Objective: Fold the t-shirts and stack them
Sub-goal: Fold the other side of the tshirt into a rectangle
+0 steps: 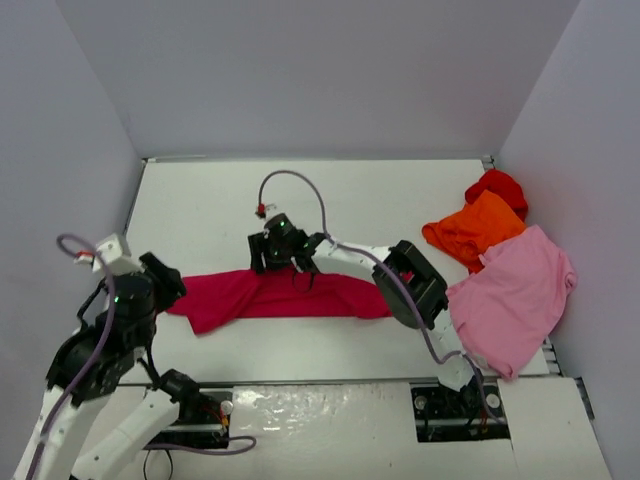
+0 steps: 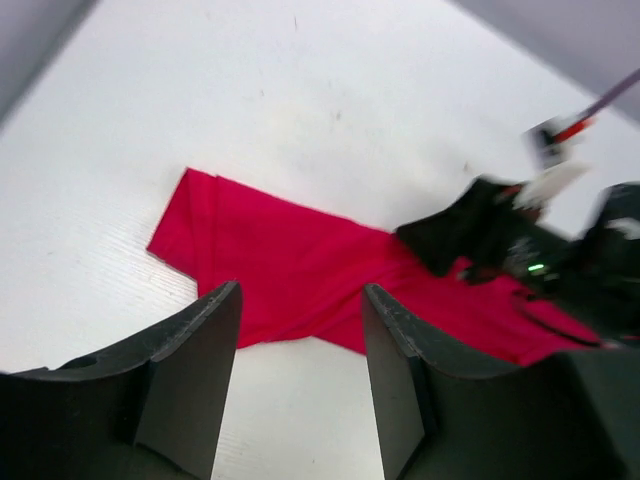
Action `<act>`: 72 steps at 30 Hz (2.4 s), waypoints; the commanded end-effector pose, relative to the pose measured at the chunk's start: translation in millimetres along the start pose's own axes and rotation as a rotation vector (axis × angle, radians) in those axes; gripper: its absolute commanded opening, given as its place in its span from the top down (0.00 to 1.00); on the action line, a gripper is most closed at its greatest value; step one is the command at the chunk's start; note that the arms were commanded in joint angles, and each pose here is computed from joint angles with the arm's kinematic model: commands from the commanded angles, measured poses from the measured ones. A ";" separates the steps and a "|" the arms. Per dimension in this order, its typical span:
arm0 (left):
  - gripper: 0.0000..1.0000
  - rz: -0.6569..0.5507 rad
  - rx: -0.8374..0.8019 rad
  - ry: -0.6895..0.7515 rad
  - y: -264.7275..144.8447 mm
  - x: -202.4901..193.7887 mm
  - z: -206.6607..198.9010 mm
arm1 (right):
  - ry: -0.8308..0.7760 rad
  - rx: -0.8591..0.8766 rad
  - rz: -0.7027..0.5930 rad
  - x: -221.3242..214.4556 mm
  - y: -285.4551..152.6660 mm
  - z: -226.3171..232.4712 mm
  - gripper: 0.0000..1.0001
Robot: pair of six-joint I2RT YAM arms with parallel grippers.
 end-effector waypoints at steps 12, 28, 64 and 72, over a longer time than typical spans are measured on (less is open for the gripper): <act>0.52 -0.175 0.047 -0.186 -66.4 1.5 69.3 | -0.202 0.433 -0.011 -2.2 -3.7 139.2 0.44; 0.52 -0.166 0.075 -0.167 -75.7 -0.6 80.6 | -0.180 0.520 0.190 -58.0 36.0 147.9 0.45; 0.52 -0.111 0.067 -0.127 -74.3 -15.4 85.2 | -0.445 -0.353 0.281 -133.1 -41.0 40.3 1.00; 0.52 -0.107 0.065 -0.129 -74.7 -16.6 85.8 | -0.392 -0.191 0.122 -91.8 -52.3 90.4 0.48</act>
Point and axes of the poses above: each gripper's point midway between its finger pads, its own y axis out along the fingers, its own z axis along the line the jaws close on, x = y × z, the point moved 8 cm from there along -y, back along the fingers, and after that the axes turned 3 degrees about y, right-handed, at the moved point
